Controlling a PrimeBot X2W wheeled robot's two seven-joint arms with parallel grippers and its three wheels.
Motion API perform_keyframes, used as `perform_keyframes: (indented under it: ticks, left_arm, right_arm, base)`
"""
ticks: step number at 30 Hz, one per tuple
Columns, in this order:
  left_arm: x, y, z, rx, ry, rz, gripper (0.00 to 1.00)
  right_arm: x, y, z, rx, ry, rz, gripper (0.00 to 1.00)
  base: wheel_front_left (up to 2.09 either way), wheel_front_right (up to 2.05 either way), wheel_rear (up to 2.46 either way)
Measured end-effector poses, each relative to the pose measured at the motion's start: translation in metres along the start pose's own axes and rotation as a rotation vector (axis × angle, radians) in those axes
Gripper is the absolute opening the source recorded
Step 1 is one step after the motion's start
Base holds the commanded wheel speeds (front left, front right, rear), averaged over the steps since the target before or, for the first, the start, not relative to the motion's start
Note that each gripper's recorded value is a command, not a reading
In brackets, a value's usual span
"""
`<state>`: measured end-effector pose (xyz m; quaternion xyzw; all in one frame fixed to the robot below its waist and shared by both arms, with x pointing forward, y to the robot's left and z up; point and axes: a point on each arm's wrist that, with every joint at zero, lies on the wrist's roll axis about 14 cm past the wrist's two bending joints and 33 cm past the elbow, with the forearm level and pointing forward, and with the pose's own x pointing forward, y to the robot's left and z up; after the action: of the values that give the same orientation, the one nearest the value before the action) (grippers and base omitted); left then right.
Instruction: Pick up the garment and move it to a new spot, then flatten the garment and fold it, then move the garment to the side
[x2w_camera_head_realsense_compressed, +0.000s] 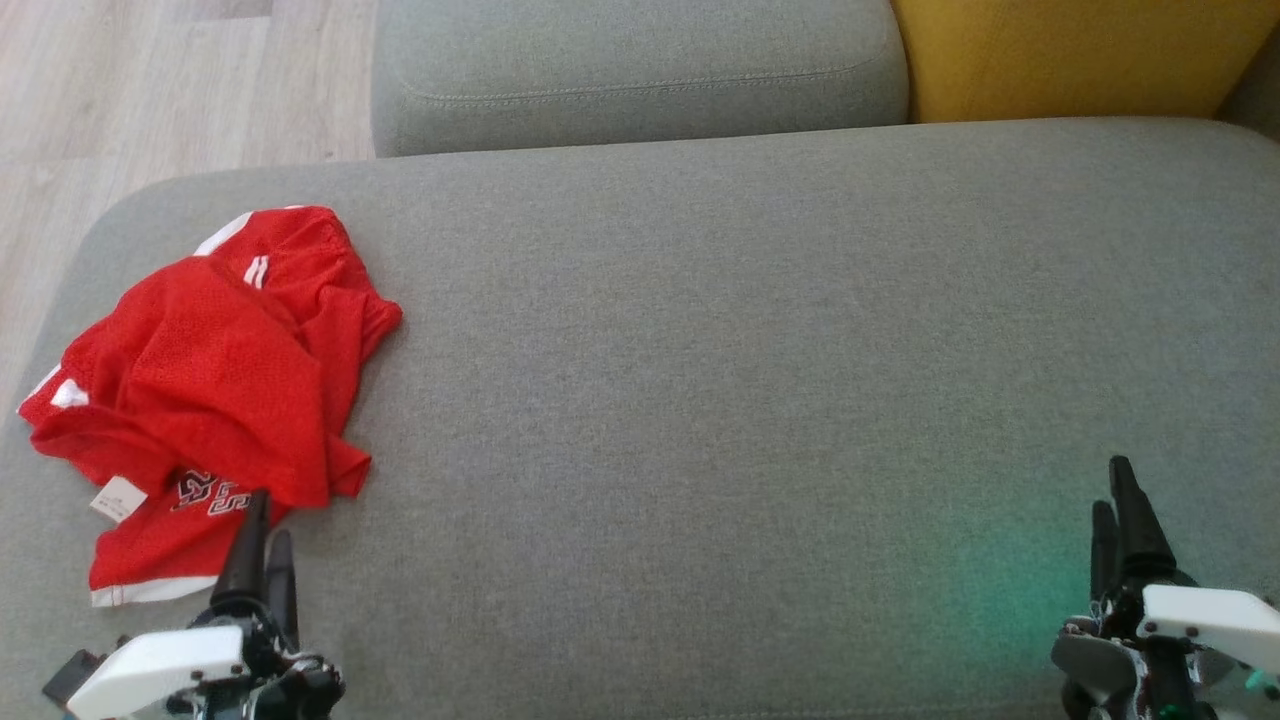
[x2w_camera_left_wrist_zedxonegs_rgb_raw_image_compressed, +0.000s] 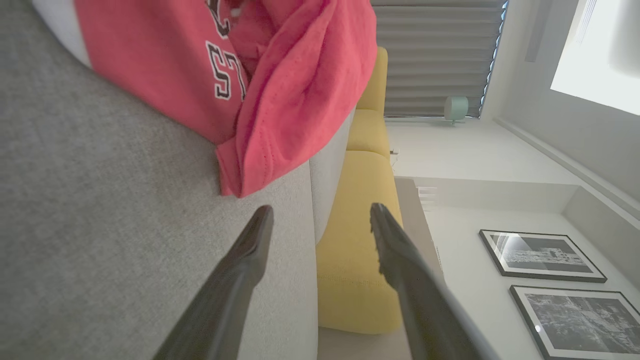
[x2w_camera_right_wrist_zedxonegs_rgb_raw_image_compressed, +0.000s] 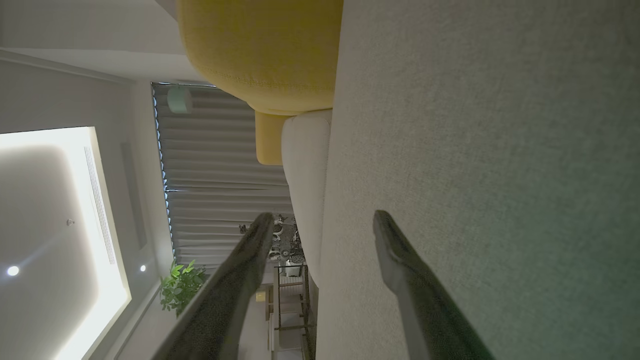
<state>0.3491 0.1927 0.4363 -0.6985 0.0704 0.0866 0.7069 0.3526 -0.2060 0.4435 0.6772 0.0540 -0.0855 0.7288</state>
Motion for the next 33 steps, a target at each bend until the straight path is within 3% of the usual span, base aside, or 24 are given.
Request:
perform_keyframes:
  ticks: [13,33]
  left_arm:
    - [0.002,-0.019,0.006,0.155,-0.036,-0.052,1.00]
    - [0.004,-0.062,-0.014,0.524,-0.039,-0.156,1.00]
  right_arm:
    - [0.002,0.021,-0.001,-0.223,-0.009,0.061,1.00]
    - [0.005,0.063,-0.014,-0.603,-0.025,0.197,1.00]
  base:
    - [0.00,0.00,0.00]
    - [0.00,0.00,0.00]
